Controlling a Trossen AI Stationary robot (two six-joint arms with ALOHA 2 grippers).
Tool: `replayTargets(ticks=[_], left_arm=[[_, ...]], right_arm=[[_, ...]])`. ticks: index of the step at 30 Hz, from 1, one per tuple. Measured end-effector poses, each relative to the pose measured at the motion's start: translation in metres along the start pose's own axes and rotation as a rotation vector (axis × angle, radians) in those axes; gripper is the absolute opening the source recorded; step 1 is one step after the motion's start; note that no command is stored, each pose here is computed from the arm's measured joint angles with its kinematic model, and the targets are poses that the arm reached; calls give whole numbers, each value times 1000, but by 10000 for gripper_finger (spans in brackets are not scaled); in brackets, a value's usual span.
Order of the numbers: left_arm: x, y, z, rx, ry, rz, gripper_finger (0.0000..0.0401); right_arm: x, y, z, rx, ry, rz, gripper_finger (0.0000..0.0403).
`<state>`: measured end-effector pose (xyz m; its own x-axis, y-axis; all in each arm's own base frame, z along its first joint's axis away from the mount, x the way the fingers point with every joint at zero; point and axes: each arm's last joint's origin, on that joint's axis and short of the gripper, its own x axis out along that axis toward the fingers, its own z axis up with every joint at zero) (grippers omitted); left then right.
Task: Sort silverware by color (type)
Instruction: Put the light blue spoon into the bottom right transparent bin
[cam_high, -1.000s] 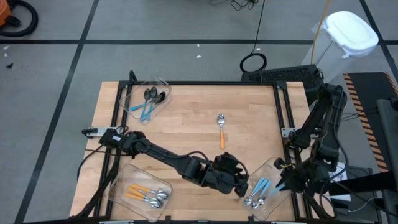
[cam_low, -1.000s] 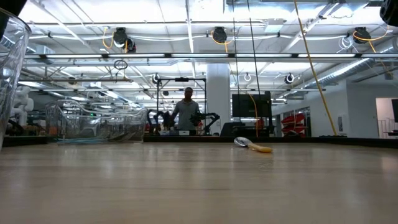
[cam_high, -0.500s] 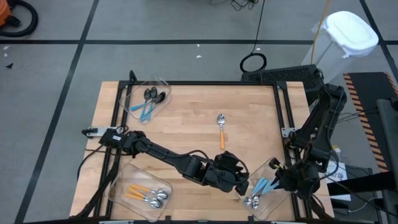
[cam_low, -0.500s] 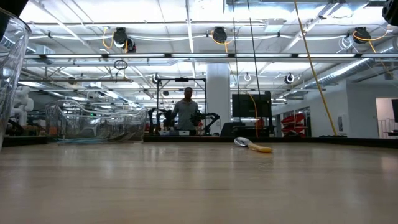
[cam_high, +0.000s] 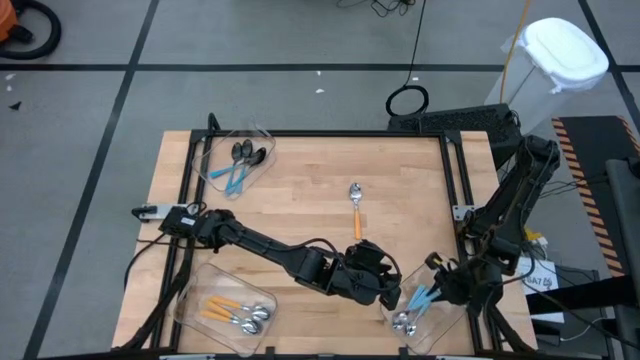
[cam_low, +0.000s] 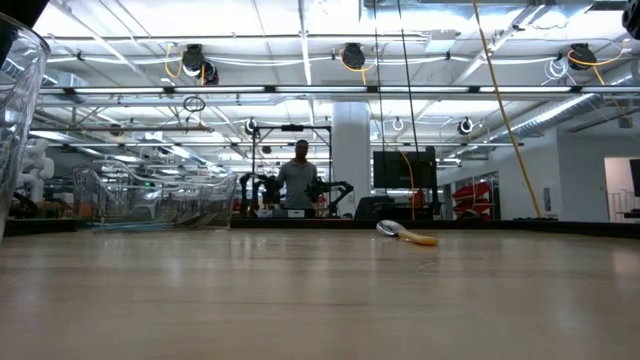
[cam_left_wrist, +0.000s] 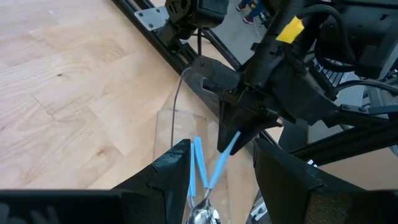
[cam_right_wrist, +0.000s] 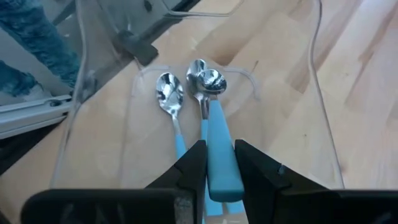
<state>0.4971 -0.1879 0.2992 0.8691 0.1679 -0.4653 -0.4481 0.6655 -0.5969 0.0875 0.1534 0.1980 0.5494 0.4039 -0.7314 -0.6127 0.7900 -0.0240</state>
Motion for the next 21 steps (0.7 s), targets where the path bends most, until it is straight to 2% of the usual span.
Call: replayTargets(ticks=[21], left_arm=[[0, 0, 0, -22, 0, 0, 172]], right_arm=[[18, 5, -1, -20, 47, -14, 70]])
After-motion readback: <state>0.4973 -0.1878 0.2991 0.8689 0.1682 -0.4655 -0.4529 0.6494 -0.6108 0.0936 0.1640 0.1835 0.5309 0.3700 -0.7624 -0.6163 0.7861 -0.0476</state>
